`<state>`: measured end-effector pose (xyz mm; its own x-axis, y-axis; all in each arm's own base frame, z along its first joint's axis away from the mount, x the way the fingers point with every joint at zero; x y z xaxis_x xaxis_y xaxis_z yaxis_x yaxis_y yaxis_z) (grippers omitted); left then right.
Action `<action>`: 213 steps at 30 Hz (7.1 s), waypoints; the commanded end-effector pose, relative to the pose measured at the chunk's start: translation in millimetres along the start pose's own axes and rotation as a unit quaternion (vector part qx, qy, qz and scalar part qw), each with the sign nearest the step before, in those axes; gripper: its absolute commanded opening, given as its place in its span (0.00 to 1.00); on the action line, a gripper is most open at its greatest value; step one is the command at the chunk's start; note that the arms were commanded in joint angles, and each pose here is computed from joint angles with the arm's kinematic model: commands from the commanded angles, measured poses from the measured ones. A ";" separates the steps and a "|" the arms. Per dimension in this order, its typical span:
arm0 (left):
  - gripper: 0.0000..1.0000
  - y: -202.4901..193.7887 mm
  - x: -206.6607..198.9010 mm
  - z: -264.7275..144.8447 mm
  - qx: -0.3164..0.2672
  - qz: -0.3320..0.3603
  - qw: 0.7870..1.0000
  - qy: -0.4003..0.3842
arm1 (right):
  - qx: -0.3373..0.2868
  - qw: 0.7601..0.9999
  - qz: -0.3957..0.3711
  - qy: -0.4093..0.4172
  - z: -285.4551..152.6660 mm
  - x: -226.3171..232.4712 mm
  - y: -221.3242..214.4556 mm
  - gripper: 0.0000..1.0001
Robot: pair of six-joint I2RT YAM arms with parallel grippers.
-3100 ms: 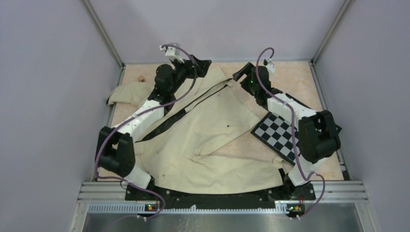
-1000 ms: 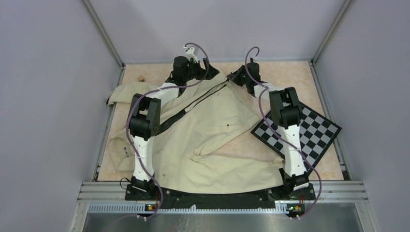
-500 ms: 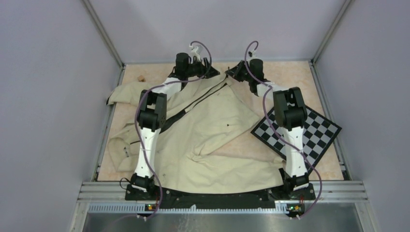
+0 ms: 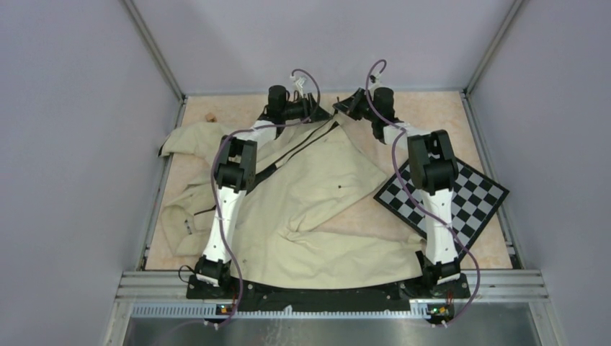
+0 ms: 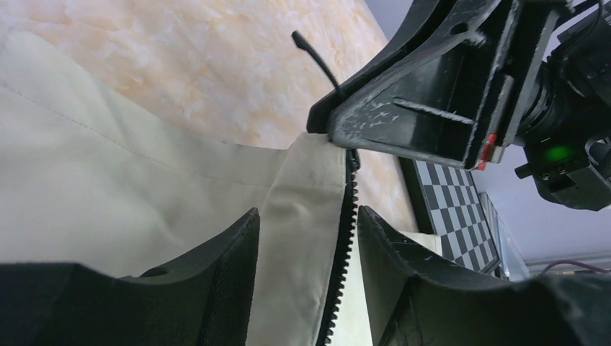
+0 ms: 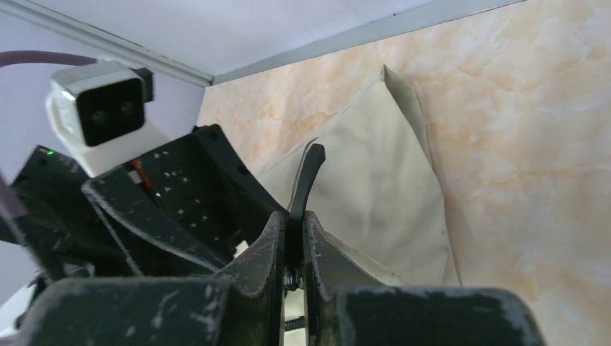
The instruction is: Zip up the jacket
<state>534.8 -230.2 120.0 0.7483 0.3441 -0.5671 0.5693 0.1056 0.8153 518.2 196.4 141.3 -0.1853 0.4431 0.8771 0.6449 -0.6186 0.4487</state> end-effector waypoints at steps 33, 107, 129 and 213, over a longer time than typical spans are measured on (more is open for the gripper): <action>0.38 23.3 1.9 -0.9 -0.068 -0.023 0.994 -0.078 | -0.001 0.997 -0.020 0.080 -8.3 39.4 9.1 0.00; 0.00 -0.7 15.9 2.6 -0.074 -0.113 0.988 -0.080 | 0.142 0.987 -0.078 0.024 -52.9 -43.8 -1.1 0.37; 0.00 -0.6 11.5 4.1 -0.074 -0.114 0.986 -0.095 | 0.168 0.983 -0.045 0.060 -25.7 -53.4 -10.8 0.26; 0.00 -0.5 -2.3 -6.5 -0.005 -0.041 0.983 -0.179 | 0.008 0.989 -0.016 0.146 -56.5 -48.3 -35.7 0.42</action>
<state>529.3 -225.7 117.3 0.7335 -0.0064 -0.6796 0.6760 0.1107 0.7286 456.2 151.1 89.5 -0.3598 0.2848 0.8885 0.6663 -0.5882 0.4584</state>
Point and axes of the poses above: each gripper's point midway between its finger pads, its own z axis out along the fingers, its own x axis along the line the jaws close on, y = z × x, the point moved 10 cm from there along -z, back along the fingers, and after that the axes turned 11 degrees about z, right-handed, at the moved point
